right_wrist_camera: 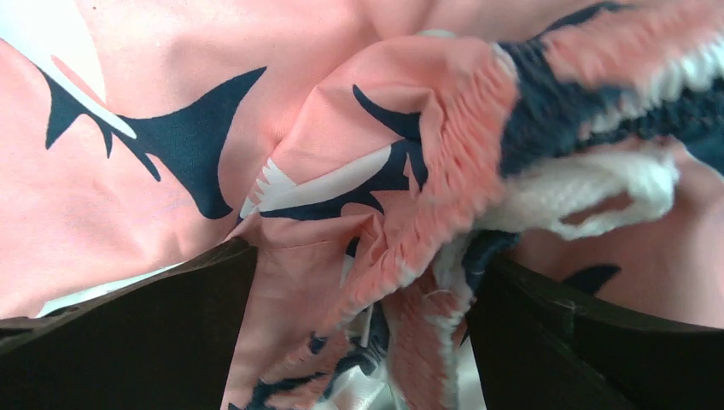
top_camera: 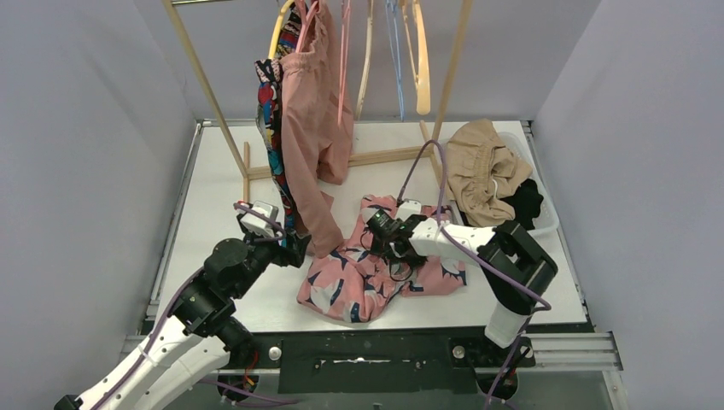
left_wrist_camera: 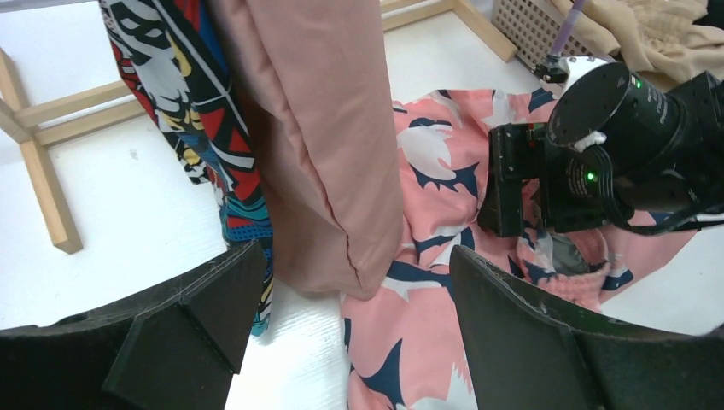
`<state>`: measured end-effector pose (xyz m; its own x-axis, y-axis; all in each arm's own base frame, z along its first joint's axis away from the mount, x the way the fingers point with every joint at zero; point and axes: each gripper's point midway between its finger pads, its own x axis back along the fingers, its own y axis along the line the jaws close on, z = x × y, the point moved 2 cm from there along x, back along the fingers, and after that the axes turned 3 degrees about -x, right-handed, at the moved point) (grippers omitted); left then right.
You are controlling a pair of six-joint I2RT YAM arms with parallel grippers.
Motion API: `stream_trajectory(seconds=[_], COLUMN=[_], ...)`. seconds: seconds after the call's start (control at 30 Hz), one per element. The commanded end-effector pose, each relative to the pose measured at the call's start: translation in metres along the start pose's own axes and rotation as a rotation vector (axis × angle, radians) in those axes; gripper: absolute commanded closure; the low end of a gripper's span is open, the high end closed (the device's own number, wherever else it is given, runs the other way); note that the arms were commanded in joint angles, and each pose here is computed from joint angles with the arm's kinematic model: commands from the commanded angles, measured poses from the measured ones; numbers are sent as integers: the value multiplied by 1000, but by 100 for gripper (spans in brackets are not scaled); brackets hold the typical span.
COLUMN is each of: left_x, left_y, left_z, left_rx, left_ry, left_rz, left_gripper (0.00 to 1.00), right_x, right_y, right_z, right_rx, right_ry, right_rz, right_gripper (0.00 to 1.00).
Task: Remove the shorts from the hanger
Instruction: Pick up the shorts at the center of the board.
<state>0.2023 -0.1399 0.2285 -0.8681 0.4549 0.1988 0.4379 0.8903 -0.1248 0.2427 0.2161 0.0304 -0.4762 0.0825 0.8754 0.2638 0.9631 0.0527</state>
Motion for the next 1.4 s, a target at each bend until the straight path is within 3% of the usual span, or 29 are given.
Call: stream_trajectory(seconds=[0.0,0.2,0.4,0.57,0.67,1.1,1.37], left_x=[3,-2,-4,-5,-7,-9,-11], left_y=[12,16,19,22,23,25,25], left_z=[-9,-7,-5,-5,-4,-2,0], left_rx=[-5,-16,-15,-15,-15,-14,-13], left_ry=[-25,2,14,12,20,31,43], left_rz=[-69,-95,-106,-117,-116,-115,-111], left_gripper=[20,21,21,21,21,21,21], right_x=[-16,-14,21,60,83,189,269], right_y=[-4,-15,0,16,13,-20,-64], right_z=[16,11,-14,-38,-54,-114,-189], right_rx=[36,93,43,2,-24,-71,-97], right_ry=[-12,-83,-195,-251,-306,-570,-814], right_rz=[86,126,-93,-372,-454,-626,-500], right_gripper=[18,55,84,90,94,98,98])
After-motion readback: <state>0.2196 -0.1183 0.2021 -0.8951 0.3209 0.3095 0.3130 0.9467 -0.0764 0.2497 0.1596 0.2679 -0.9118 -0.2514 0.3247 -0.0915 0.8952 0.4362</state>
